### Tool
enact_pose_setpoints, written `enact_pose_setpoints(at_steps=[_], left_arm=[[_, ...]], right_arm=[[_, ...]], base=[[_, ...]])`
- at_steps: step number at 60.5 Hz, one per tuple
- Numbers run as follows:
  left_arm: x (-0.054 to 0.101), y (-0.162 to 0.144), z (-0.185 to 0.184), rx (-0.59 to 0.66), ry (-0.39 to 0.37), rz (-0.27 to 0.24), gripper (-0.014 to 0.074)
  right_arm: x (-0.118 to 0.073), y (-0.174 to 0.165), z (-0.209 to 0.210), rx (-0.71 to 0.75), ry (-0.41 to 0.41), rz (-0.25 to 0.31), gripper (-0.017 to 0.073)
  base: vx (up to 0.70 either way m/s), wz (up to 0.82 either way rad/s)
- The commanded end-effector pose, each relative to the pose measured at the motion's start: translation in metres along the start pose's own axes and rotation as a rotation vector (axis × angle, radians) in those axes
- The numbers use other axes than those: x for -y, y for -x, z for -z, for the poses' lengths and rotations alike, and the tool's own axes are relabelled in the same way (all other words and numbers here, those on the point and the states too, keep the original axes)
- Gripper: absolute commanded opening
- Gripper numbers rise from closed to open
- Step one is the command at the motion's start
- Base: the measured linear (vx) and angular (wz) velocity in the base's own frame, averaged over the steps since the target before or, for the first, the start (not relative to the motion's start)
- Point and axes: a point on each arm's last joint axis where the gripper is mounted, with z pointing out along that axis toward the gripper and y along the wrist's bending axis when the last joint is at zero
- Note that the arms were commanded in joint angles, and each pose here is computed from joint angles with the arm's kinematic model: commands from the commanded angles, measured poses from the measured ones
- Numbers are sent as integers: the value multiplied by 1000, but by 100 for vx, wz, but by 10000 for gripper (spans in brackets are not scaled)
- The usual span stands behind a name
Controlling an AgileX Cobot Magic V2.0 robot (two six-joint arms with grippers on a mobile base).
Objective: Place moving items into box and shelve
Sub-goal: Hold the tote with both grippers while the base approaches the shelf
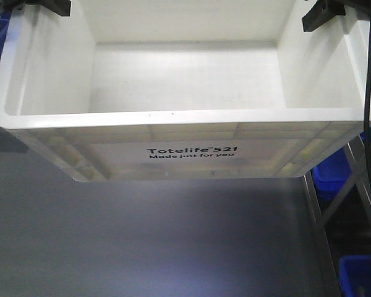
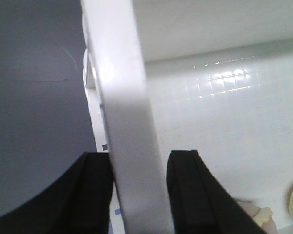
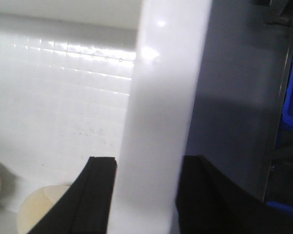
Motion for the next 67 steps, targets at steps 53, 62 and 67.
enact_pose_setpoints(at_steps=[53, 62, 67], left_arm=[[14, 13, 38, 203, -88, -5, -7], [14, 13, 38, 203, -88, -5, -7], [14, 13, 38, 203, -88, -5, -7]], right_arm=[[-4, 2, 31, 93, 3, -6, -5], [-4, 2, 31, 93, 3, -6, -5], [-4, 2, 31, 93, 3, -6, -5]], base=[[30, 37], [21, 61], [21, 65]])
